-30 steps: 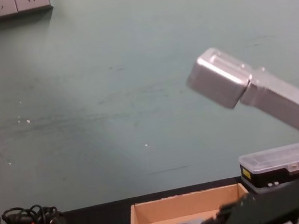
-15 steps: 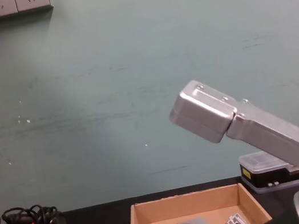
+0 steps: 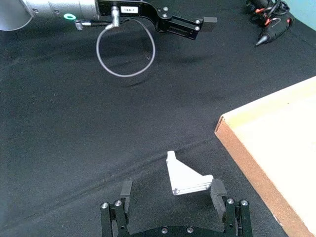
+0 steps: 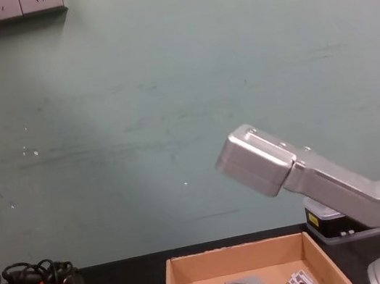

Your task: Use one hand to pick up the angle iron from the table and place it into the box.

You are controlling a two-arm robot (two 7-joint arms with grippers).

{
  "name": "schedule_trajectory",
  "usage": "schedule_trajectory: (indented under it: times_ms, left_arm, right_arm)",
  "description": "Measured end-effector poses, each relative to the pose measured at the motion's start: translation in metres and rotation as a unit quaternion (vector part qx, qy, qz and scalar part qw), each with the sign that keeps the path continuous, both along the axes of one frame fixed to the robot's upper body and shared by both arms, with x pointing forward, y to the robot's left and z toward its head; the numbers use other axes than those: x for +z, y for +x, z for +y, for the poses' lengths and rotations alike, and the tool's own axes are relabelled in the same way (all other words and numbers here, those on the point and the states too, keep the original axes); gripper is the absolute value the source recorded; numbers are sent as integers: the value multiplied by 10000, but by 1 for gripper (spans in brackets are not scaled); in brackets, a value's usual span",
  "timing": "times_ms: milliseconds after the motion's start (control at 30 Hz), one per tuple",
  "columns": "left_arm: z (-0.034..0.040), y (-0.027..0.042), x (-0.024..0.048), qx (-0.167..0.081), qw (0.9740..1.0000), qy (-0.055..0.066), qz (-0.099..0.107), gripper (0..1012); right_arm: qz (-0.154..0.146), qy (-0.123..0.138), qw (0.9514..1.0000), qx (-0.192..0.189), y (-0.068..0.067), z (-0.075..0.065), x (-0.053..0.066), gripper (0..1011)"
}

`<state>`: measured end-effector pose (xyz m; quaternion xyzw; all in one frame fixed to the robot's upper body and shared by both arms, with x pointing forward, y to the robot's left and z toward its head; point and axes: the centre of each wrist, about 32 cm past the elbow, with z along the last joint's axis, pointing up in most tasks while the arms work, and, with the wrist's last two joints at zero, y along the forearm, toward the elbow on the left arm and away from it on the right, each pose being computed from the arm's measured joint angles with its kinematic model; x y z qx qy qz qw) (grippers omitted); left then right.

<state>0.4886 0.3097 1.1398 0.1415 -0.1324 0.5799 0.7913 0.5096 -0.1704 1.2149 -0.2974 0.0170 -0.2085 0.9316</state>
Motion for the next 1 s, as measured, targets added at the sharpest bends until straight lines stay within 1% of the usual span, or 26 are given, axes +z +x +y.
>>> schedule_trajectory:
  times_ms: [433, 1000]
  left_arm:
    - [0, 0, 0, 0, 10000, 0, -1, 1011]
    - [0, 0, 0, 0, 10000, 0, 0, 1011]
  right_arm:
    - [-174, 39, 9998, -98, 31, 27, -118, 1000]
    - [-230, 109, 9996, -121, 107, 67, -260, 1000]
